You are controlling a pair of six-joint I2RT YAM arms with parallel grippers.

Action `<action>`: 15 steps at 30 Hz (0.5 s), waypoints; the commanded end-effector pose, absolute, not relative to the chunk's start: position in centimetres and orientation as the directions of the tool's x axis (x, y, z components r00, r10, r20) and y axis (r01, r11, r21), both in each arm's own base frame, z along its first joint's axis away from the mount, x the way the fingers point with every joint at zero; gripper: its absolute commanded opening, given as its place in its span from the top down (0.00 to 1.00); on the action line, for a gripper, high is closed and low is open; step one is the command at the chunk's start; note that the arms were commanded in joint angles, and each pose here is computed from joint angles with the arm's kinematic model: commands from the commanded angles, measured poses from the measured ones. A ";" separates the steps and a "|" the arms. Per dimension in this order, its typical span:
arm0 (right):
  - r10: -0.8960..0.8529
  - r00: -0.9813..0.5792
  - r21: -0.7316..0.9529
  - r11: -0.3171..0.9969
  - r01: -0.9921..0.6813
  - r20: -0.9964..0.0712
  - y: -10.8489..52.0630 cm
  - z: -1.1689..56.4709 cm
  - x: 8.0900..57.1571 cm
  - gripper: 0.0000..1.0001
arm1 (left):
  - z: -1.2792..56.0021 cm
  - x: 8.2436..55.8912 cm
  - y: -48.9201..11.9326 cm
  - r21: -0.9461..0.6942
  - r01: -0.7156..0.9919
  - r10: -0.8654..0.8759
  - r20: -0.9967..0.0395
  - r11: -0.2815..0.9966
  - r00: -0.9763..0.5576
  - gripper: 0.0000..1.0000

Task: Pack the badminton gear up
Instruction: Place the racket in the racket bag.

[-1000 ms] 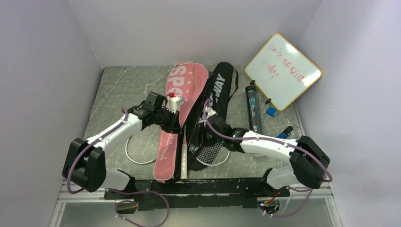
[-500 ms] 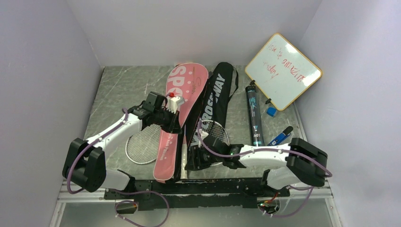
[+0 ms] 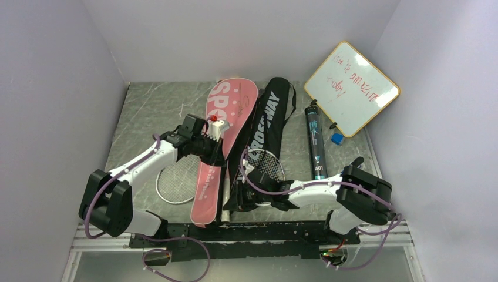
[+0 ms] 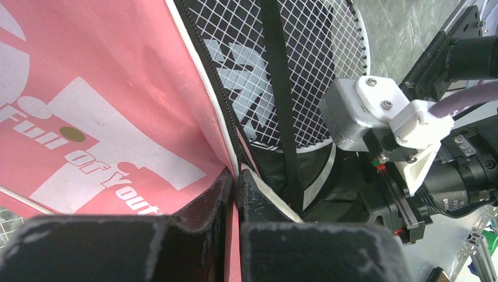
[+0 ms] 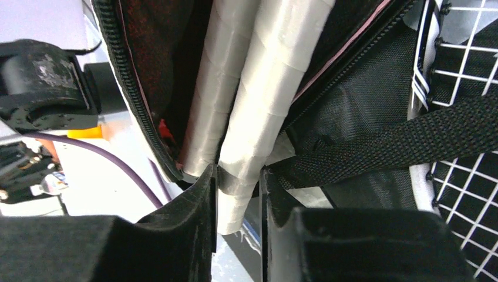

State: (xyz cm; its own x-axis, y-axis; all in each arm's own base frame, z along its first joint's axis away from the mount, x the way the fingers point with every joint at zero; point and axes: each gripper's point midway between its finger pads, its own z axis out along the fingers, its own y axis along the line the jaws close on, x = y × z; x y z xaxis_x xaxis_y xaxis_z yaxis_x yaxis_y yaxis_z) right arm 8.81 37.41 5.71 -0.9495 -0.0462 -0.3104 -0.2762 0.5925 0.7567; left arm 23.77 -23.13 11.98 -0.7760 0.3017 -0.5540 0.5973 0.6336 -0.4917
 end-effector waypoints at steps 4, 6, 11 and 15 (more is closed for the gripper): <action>0.050 -0.925 0.822 0.480 -0.308 -0.376 40.3 10.9 10.6 0.85 | 12.5 23.4 -24.0 -0.520 0.632 0.314 -0.574 0.574 -0.757 0.92; 0.063 -0.919 0.814 0.491 -0.312 -0.390 40.7 10.9 11.2 0.87 | 12.7 22.8 -24.5 -0.558 0.636 0.313 -0.568 0.533 -0.761 0.91; 0.072 -0.915 0.816 0.483 -0.316 -0.397 41.6 10.5 11.8 0.89 | 13.9 20.7 -26.3 -0.702 0.588 0.270 -0.523 0.401 -0.808 0.92; 0.101 -0.909 0.816 0.488 -0.310 -0.405 41.5 9.7 12.3 0.91 | 16.7 19.7 -27.7 -0.790 0.550 0.182 -0.519 0.271 -0.835 0.92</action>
State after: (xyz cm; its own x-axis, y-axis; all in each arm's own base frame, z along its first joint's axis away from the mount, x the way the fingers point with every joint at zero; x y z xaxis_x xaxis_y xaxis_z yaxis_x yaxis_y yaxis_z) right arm 9.31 39.08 6.21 -0.9566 -0.0116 -0.2912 -0.2428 0.5846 0.7742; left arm 22.80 -24.78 11.47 -0.8122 0.2358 -0.5337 0.5664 0.5383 -0.6241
